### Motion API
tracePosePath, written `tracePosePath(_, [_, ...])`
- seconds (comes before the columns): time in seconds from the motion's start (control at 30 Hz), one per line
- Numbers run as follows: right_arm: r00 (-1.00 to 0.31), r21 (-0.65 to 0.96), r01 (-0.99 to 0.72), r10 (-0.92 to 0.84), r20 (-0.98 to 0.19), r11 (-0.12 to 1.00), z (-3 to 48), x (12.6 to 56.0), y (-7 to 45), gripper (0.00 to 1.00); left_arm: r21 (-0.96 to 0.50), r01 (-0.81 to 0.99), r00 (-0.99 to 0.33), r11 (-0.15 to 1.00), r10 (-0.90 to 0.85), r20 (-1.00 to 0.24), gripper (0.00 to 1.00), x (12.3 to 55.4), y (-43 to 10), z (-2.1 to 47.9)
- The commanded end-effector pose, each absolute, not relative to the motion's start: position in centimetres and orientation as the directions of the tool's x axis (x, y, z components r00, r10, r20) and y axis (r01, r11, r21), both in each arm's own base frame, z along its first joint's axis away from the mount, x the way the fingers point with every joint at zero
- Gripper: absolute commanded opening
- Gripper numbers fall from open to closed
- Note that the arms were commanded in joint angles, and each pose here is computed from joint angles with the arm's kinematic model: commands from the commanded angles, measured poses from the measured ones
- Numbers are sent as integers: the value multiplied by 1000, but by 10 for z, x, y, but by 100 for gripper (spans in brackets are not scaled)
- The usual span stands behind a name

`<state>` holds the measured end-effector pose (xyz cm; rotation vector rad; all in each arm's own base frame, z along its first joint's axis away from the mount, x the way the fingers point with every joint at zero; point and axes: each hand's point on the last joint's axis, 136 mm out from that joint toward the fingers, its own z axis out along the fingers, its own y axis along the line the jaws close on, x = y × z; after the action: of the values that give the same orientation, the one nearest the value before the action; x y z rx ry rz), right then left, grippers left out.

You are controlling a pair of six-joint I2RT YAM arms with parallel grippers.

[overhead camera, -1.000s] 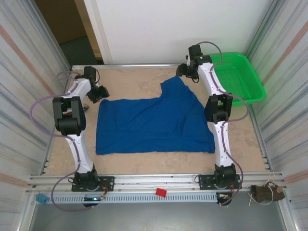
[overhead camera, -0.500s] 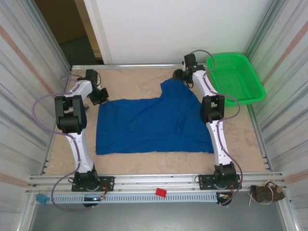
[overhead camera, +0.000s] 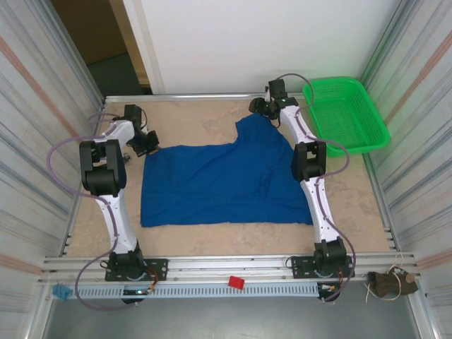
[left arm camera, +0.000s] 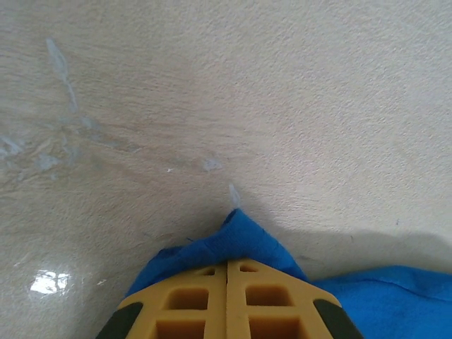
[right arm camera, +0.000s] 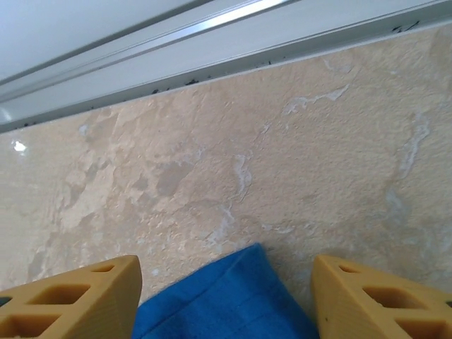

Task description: Fold the inside-out t-shirt

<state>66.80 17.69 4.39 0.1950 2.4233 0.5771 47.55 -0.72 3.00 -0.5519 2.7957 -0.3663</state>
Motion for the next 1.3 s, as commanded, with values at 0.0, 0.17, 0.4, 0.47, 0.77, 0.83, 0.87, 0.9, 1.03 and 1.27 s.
tracePosePath(0.0, [-811, 502, -3, 292, -507, 865, 35, 665, 188, 45, -324, -336, -882, 884, -416, -220, 0, 477, -7, 40])
tracePosePath(0.17, [-822, 487, -19, 264, -505, 873, 36, 659, 191, 0, -351, -341, -874, 872, -432, -224, 0, 479, -6, 43])
tracePosePath(0.4, [-755, 527, -58, 309, -579, 848, 119, 667, 174, 0, -414, -317, -840, 854, -455, -296, 0, 496, 3, 79])
tracePosePath(0.47, [-725, 549, -74, 333, -603, 832, 154, 667, 168, 0, -432, -303, -828, 849, -459, -322, 0, 500, 5, 94])
tracePosePath(0.77, [-678, 567, -125, 347, -648, 814, 246, 634, 152, 0, -507, -273, -780, 818, -497, -380, 0, 491, 3, 139])
tracePosePath(0.83, [-672, 566, -126, 349, -653, 815, 252, 626, 150, 0, -508, -272, -777, 817, -498, -385, 0, 489, 2, 138])
tracePosePath(0.87, [-673, 566, -126, 349, -652, 814, 253, 624, 150, 0, -511, -270, -781, 816, -496, -379, 0, 490, 1, 136])
tracePosePath(0.9, [-675, 566, -124, 349, -650, 815, 253, 622, 149, 0, -508, -274, -789, 816, -493, -367, 2, 491, 0, 133])
tracePosePath(1.03, [-710, 562, -114, 329, -623, 819, 235, 618, 155, 0, -395, -281, -840, 875, -423, -340, 42, 495, -1, 108])
tracePosePath(1.27, [-738, 544, -85, 314, -597, 834, 199, 623, 158, 0, -268, -286, -886, 920, -360, -292, 48, 509, 0, 66])
